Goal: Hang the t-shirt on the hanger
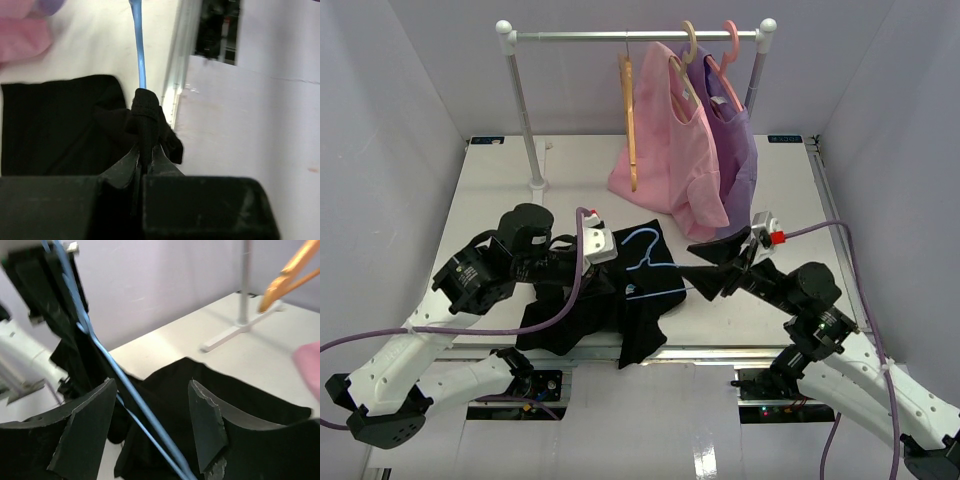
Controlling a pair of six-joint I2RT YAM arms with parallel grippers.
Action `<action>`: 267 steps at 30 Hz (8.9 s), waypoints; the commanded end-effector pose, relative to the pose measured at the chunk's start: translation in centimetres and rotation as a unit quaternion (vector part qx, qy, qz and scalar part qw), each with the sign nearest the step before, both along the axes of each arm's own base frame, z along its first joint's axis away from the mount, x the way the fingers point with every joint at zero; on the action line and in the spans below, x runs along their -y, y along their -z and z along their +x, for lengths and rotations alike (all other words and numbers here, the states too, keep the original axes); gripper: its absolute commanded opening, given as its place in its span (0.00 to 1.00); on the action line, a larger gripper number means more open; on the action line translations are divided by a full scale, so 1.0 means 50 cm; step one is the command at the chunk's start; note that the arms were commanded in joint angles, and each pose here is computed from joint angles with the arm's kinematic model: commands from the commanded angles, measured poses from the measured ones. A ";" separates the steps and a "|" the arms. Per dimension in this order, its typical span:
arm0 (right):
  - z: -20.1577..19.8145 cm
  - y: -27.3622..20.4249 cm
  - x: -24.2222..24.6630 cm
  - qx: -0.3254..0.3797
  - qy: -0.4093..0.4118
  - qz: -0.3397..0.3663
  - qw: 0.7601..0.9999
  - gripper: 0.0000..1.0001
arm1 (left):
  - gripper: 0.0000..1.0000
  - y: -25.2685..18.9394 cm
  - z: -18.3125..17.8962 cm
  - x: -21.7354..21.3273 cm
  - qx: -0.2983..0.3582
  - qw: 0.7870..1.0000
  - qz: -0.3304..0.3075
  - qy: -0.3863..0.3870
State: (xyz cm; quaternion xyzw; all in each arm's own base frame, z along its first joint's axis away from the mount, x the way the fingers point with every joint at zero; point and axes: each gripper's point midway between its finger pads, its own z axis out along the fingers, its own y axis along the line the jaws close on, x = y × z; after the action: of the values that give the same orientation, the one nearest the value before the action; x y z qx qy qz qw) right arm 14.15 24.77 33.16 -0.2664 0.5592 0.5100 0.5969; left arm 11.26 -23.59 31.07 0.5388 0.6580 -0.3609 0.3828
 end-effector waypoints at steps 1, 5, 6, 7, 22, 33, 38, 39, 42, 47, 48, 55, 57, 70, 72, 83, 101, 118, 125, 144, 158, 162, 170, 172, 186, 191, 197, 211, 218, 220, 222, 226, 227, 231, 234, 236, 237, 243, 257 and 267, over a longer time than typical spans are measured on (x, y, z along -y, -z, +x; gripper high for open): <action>0.067 -0.065 0.057 -0.021 0.127 0.002 0.992 0.66 | 0.00 0.002 0.078 -0.026 0.004 0.988 -0.009 -0.156; 0.077 -0.053 0.041 -0.046 0.122 -0.013 0.991 0.59 | 0.00 -0.011 0.092 -0.035 0.017 0.980 -0.048 -0.195; 0.082 -0.041 0.032 -0.055 0.118 -0.020 0.991 0.57 | 0.00 -0.017 0.095 -0.037 0.013 0.976 -0.062 -0.209; 0.087 -0.023 0.018 -0.067 0.110 -0.032 0.991 0.54 | 0.00 -0.023 0.104 -0.044 0.006 0.968 -0.079 -0.239; 0.030 0.063 -0.162 -0.083 0.023 -0.080 0.993 0.28 | 0.00 -0.042 0.087 -0.080 0.024 0.941 -0.198 -0.275; -0.022 0.125 -0.234 -0.068 0.003 -0.095 0.993 0.25 | 0.00 -0.049 0.073 -0.081 0.016 0.940 -0.212 -0.266; -0.003 0.168 -0.256 -0.073 0.020 -0.122 0.990 0.26 | 0.00 -0.056 0.060 -0.074 0.006 0.943 -0.220 -0.251; -0.003 0.177 -0.262 -0.074 0.019 -0.127 0.989 0.26 | 0.00 -0.057 0.059 -0.074 0.005 0.943 -0.220 -0.250; -0.004 0.180 -0.273 -0.075 0.014 -0.127 0.989 0.26 | 0.00 -0.053 0.060 -0.074 0.006 0.943 -0.218 -0.250; 0.003 0.200 -0.280 -0.079 0.022 -0.139 0.987 0.27 | 0.00 -0.056 0.055 -0.077 0.007 0.943 -0.222 -0.249; 0.004 0.204 -0.282 -0.080 0.023 -0.142 0.986 0.27 | 0.00 -0.057 0.055 -0.078 0.008 0.943 -0.223 -0.248; 0.001 0.227 -0.294 -0.084 0.013 -0.155 0.984 0.34 | 0.00 -0.072 0.050 -0.078 0.010 0.942 -0.230 -0.243; -0.001 0.235 -0.297 -0.086 0.010 -0.159 0.983 0.35 | 0.00 -0.073 0.049 -0.077 0.010 0.942 -0.231 -0.241; -0.030 0.259 -0.322 -0.097 -0.032 -0.156 0.982 0.45 | 0.00 -0.056 0.055 -0.074 0.020 0.945 -0.224 -0.238; -0.025 0.269 -0.321 -0.102 -0.025 -0.160 0.982 0.36 | 0.00 -0.055 0.055 -0.073 0.020 0.945 -0.223 -0.238; 0.118 0.266 -0.128 -0.146 0.231 -0.151 0.950 0.08 | 0.00 -0.025 0.044 -0.094 0.037 0.954 -0.184 -0.234; 0.249 0.119 0.121 -0.156 0.384 -0.097 0.905 0.08 | 0.00 0.032 -0.012 -0.107 0.066 0.980 -0.113 -0.149; 0.088 0.002 -0.038 -0.045 0.047 -0.184 0.981 0.08 | 0.00 0.072 0.028 -0.048 0.043 0.990 -0.065 -0.120; -0.049 0.008 -0.066 0.007 -0.138 -0.216 0.967 0.08 | 0.00 0.076 -0.004 -0.029 0.019 0.993 -0.087 -0.077; -0.055 -0.089 -0.165 0.101 -0.253 -0.233 0.934 0.64 | 0.00 0.058 -0.088 -0.006 -0.028 0.991 -0.128 0.032; -0.074 -0.065 -0.210 0.124 -0.222 -0.241 0.936 0.65 | 0.00 0.047 -0.077 0.003 -0.021 0.990 -0.136 0.030; -0.025 -0.083 -0.185 0.123 -0.139 -0.252 0.950 0.66 | 0.00 0.041 -0.083 -0.003 -0.017 0.989 -0.142 0.030; -0.046 -0.085 -0.136 0.139 -0.148 -0.271 0.941 0.68 | 0.00 0.038 -0.090 -0.009 -0.013 0.989 -0.146 0.032; -0.055 -0.079 -0.120 0.143 -0.153 -0.284 0.936 0.68 | 0.00 0.041 -0.091 -0.009 -0.015 0.989 -0.145 0.034; -0.137 -0.105 -0.159 0.152 -0.287 -0.238 0.915 0.68 | 0.00 0.043 -0.085 0.006 -0.028 0.989 -0.142 0.042; -0.146 -0.112 -0.188 0.153 -0.304 -0.206 0.918 0.66 | 0.00 0.045 -0.079 0.016 -0.033 0.988 -0.144 0.044; -0.126 -0.094 -0.189 0.147 -0.267 -0.199 0.931 0.09 | 0.00 0.033 -0.072 0.016 -0.027 0.989 -0.144 0.034; -0.066 -0.104 -0.120 0.114 -0.153 -0.265 0.945 0.08 | 0.46 -0.046 0.051 -0.127 0.041 0.963 -0.082 -0.253; -0.032 -0.173 -0.132 0.093 -0.107 -0.252 0.957 0.08 | 0.48 -0.013 0.030 -0.130 0.027 0.969 -0.071 -0.236; -0.023 -0.189 -0.132 0.087 -0.096 -0.254 0.958 0.08 | 0.48 0.003 0.029 -0.139 0.025 0.967 -0.067 -0.246; -0.016 -0.212 -0.133 0.086 -0.086 -0.248 0.961 0.08 | 0.48 0.017 0.034 -0.147 0.024 0.964 -0.059 -0.259; -0.004 -0.225 -0.136 0.079 -0.070 -0.246 0.963 0.08 | 0.51 0.038 0.030 -0.142 0.011 0.965 -0.055 -0.255; -0.001 -0.226 -0.137 0.077 -0.066 -0.246 0.964 0.08 | 0.52 0.038 0.030 -0.140 0.008 0.965 -0.056 -0.255; 0.005 -0.231 -0.140 0.073 -0.061 -0.242 0.966 0.08 | 0.54 0.041 0.040 -0.136 0.004 0.962 -0.056 -0.266; 0.007 -0.234 -0.142 0.072 -0.059 -0.239 0.966 0.08 | 0.55 0.053 0.050 -0.128 -0.001 0.962 -0.049 -0.269; 0.012 -0.235 -0.141 0.072 -0.051 -0.239 0.967 0.08 | 0.55 0.062 0.056 -0.122 -0.008 0.962 -0.041 -0.271; 0.017 -0.236 -0.139 0.071 -0.044 -0.239 0.967 0.08 | 0.55 0.066 0.058 -0.120 -0.011 0.962 -0.038 -0.271; 0.017 -0.218 -0.136 0.072 -0.043 -0.247 0.966 0.08 | 0.00 0.067 0.066 -0.111 -0.013 0.962 -0.033 -0.270; 0.030 -0.159 -0.101 0.075 -0.016 -0.293 0.953 0.08 | 0.00 -0.039 0.120 -0.169 0.031 0.925 -0.043 -0.376; -0.010 -0.150 -0.105 0.087 -0.074 -0.293 0.949 0.08 | 0.00 -0.009 0.166 -0.215 0.050 0.890 0.011 -0.453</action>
State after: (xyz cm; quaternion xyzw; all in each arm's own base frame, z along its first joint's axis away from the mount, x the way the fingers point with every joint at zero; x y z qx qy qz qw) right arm 14.74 30.53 39.39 -0.4977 0.6382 0.3250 0.4892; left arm 18.40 -15.01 32.02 0.2414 0.7988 -0.1706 0.5240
